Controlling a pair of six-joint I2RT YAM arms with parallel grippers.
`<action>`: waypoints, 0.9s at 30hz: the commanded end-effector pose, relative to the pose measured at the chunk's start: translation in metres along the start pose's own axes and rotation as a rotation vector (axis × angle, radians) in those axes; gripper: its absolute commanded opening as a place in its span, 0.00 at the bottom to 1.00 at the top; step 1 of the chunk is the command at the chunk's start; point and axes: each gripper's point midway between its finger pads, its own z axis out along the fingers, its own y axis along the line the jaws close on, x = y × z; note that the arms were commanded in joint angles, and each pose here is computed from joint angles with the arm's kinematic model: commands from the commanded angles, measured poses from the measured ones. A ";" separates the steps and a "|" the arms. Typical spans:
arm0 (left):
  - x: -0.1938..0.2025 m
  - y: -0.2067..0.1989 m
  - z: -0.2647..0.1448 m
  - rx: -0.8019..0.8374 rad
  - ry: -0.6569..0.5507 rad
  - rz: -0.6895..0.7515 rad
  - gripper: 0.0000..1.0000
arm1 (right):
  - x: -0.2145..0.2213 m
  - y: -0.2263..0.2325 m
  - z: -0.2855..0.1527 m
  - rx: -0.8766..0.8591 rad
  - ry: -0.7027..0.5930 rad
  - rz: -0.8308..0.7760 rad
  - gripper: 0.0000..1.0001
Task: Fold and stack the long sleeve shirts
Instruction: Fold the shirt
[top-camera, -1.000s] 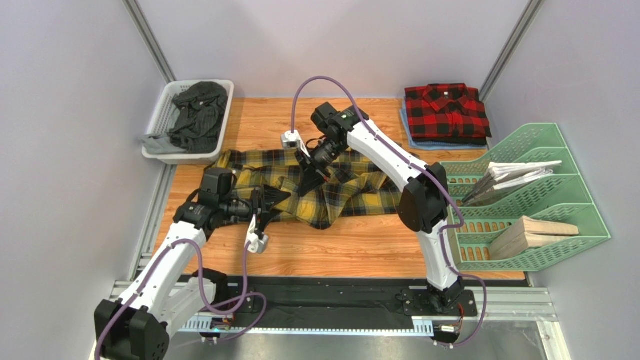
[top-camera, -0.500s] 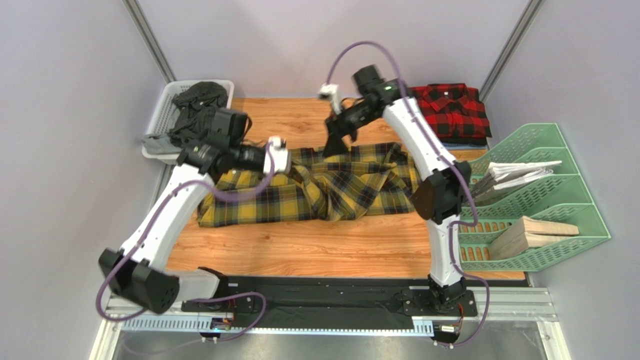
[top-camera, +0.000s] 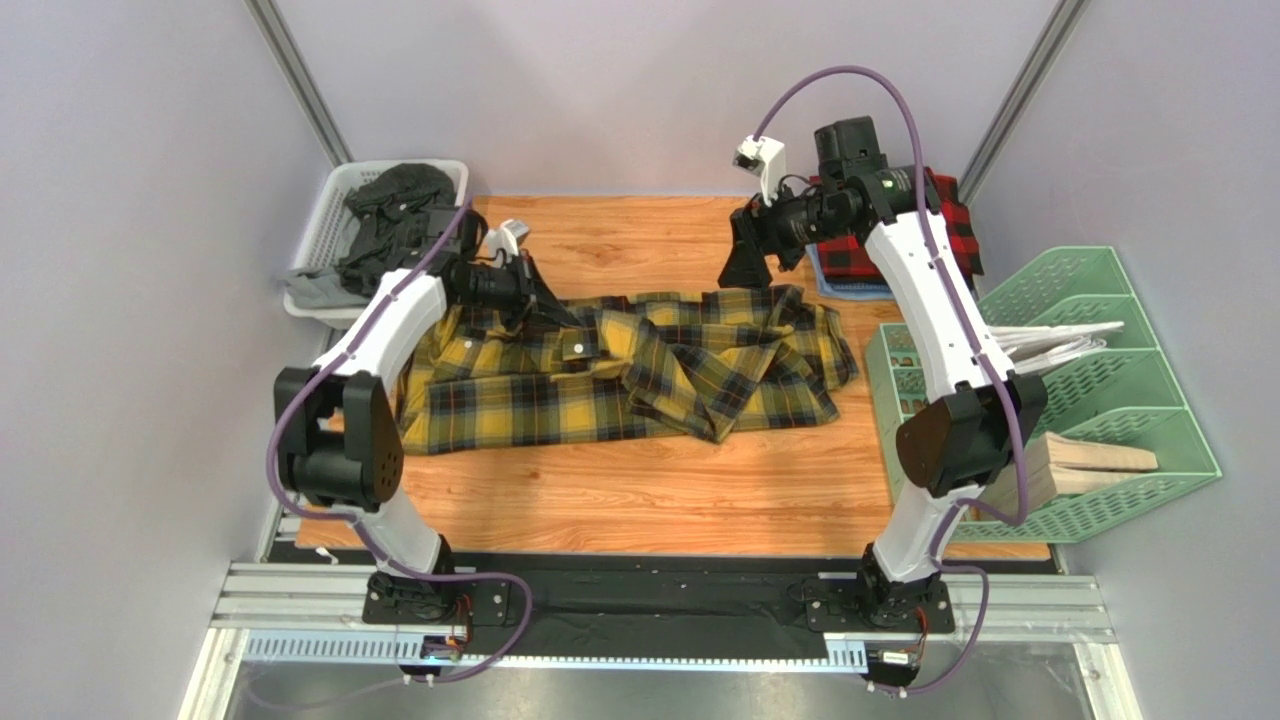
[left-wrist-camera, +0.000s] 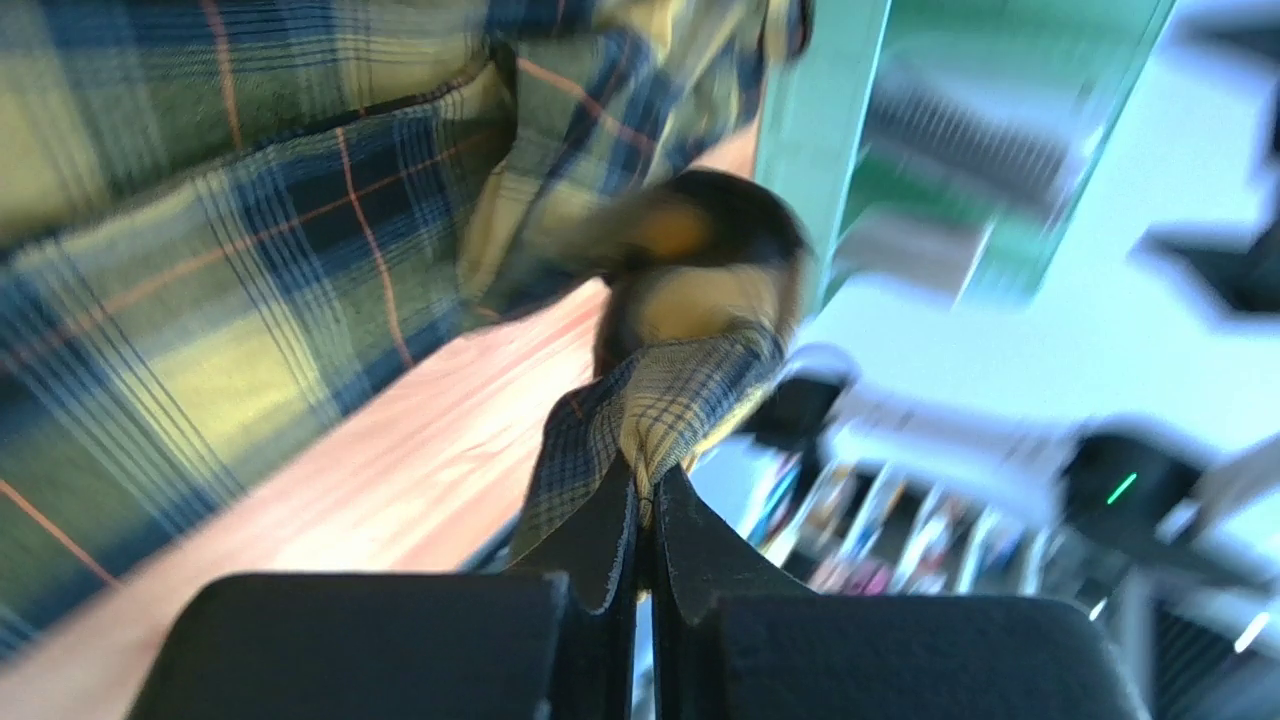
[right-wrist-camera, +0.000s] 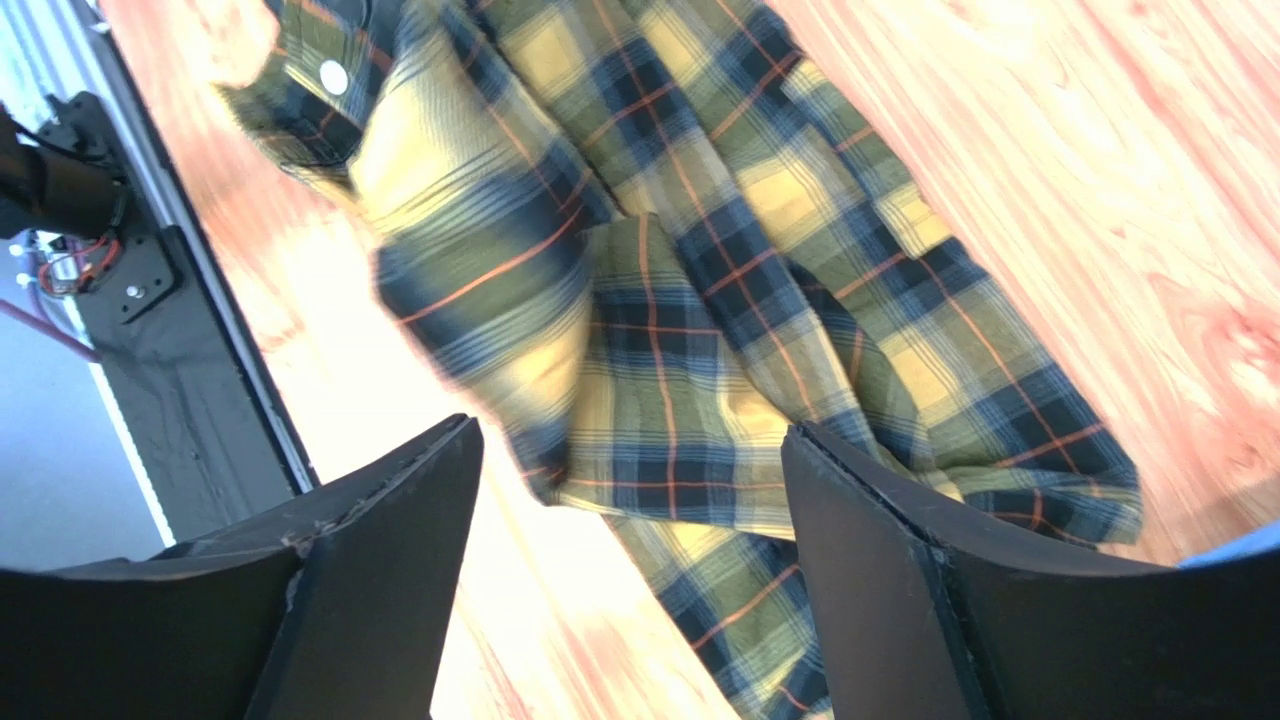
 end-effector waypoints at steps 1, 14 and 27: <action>-0.020 -0.077 -0.037 0.020 -0.264 -0.198 0.00 | -0.026 0.015 -0.007 0.008 -0.113 -0.046 0.77; -0.006 -0.077 -0.042 -0.110 -0.358 -0.450 0.00 | -0.033 0.112 0.077 0.119 -0.348 -0.609 0.85; -0.007 -0.104 -0.046 0.025 -0.351 -0.341 0.00 | -0.080 0.112 0.096 0.152 -0.430 -0.613 0.05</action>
